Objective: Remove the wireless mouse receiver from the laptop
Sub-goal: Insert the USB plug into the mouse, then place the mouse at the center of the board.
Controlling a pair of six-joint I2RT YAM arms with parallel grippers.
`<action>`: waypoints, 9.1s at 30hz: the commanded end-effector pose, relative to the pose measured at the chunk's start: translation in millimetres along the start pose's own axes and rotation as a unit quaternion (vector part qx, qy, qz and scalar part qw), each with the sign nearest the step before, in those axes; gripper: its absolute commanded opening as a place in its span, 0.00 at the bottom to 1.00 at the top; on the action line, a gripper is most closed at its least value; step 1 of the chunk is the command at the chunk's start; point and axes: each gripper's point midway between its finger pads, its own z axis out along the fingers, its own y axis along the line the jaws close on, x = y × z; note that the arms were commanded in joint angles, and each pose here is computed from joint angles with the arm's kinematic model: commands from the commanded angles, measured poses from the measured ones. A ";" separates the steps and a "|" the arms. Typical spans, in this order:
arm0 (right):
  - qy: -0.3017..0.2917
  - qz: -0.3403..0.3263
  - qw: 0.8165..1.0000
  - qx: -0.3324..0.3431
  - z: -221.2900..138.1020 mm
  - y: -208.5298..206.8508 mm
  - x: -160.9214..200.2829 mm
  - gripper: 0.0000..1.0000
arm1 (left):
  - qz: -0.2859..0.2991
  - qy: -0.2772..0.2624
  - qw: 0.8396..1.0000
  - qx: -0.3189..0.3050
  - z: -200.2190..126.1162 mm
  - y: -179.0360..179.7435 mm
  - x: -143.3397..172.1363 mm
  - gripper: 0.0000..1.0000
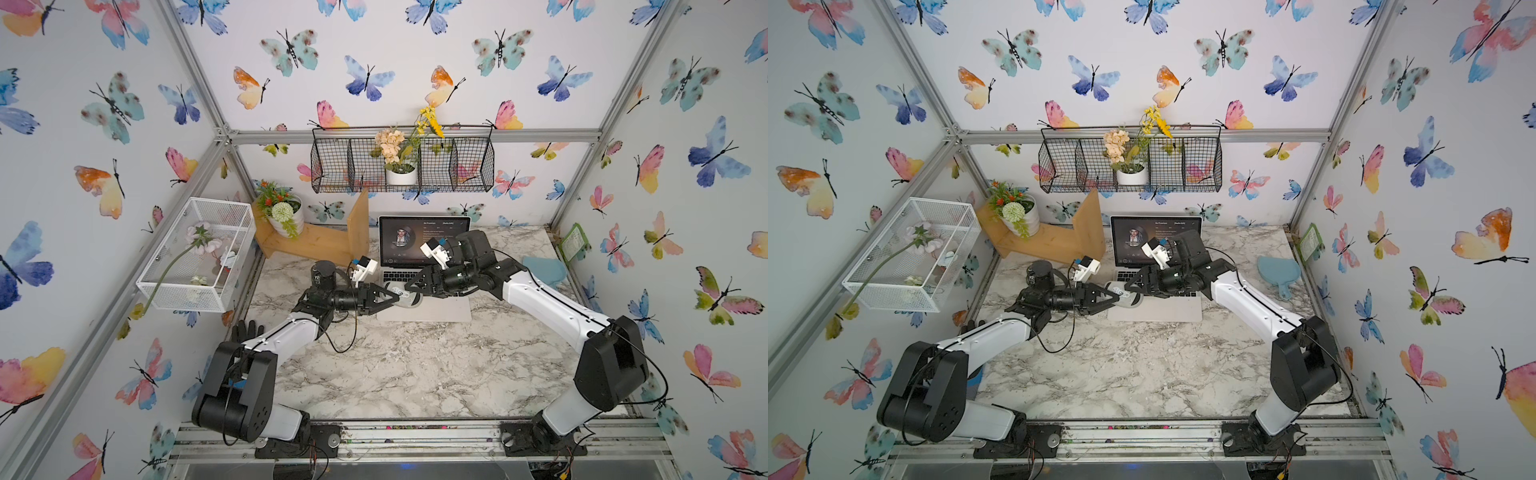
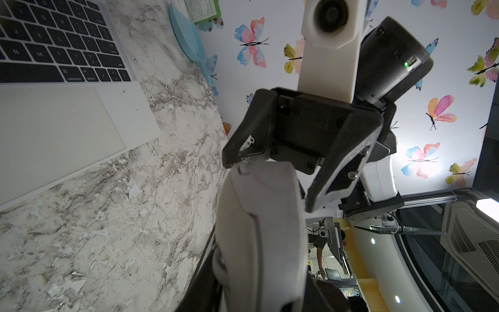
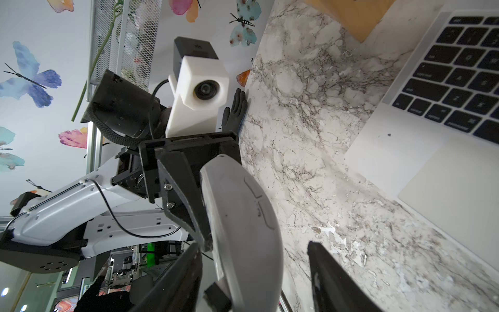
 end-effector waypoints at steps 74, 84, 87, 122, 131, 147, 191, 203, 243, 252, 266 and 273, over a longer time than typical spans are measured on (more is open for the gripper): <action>0.009 -0.017 0.999 0.041 -0.4 -16.7 9.0 0.64 | 0.035 -0.005 0.999 0.007 -1.4 -12.1 -6.9 0.12; -0.030 -0.017 0.998 0.045 -12.3 -6.4 -11.0 0.65 | 0.036 -0.004 0.999 0.008 -2.2 -12.4 -4.0 0.12; -0.035 -0.016 0.998 0.046 -16.3 -6.2 -12.5 0.65 | 0.038 -0.004 0.999 0.008 -2.5 -12.8 -3.9 0.12; -0.031 -0.015 0.999 0.035 -24.8 -10.6 -13.3 0.66 | 0.039 -0.007 0.999 0.008 -2.1 -13.6 -7.4 0.11; -0.011 -0.016 1.000 0.021 -13.4 -6.7 -6.2 0.68 | 0.036 -0.009 0.999 0.006 -2.0 -11.5 -8.3 0.11; 0.000 -0.023 1.000 0.021 -6.0 -1.4 -3.3 0.70 | 0.037 -0.007 0.999 0.007 -1.5 -12.0 -8.8 0.11; -0.026 -0.158 0.982 -0.100 -28.4 46.2 3.8 0.69 | 0.220 -0.024 0.974 0.056 -4.8 -82.4 -4.5 0.13; -0.025 -0.144 0.985 -0.095 -31.9 47.6 7.5 0.43 | 0.237 -0.035 0.969 0.057 -3.8 -93.2 -9.1 0.12; -0.110 -0.138 0.939 0.297 -97.6 -69.7 -18.9 0.17 | 0.180 -0.208 0.941 -0.199 -84.2 10.7 -48.6 1.00; -0.064 -0.162 0.673 0.719 -204.2 -203.8 -4.0 0.18 | 0.260 -0.238 0.898 -0.264 -101.9 18.0 -40.7 0.97; 0.141 -0.386 0.543 0.732 -148.8 -292.4 -9.7 0.25 | 0.334 -0.335 0.834 -0.285 -125.7 35.4 -27.9 0.93; 0.213 -0.444 0.610 0.620 -105.0 -314.2 45.8 0.35 | 0.325 -0.371 0.818 -0.296 -136.8 40.1 -28.5 0.93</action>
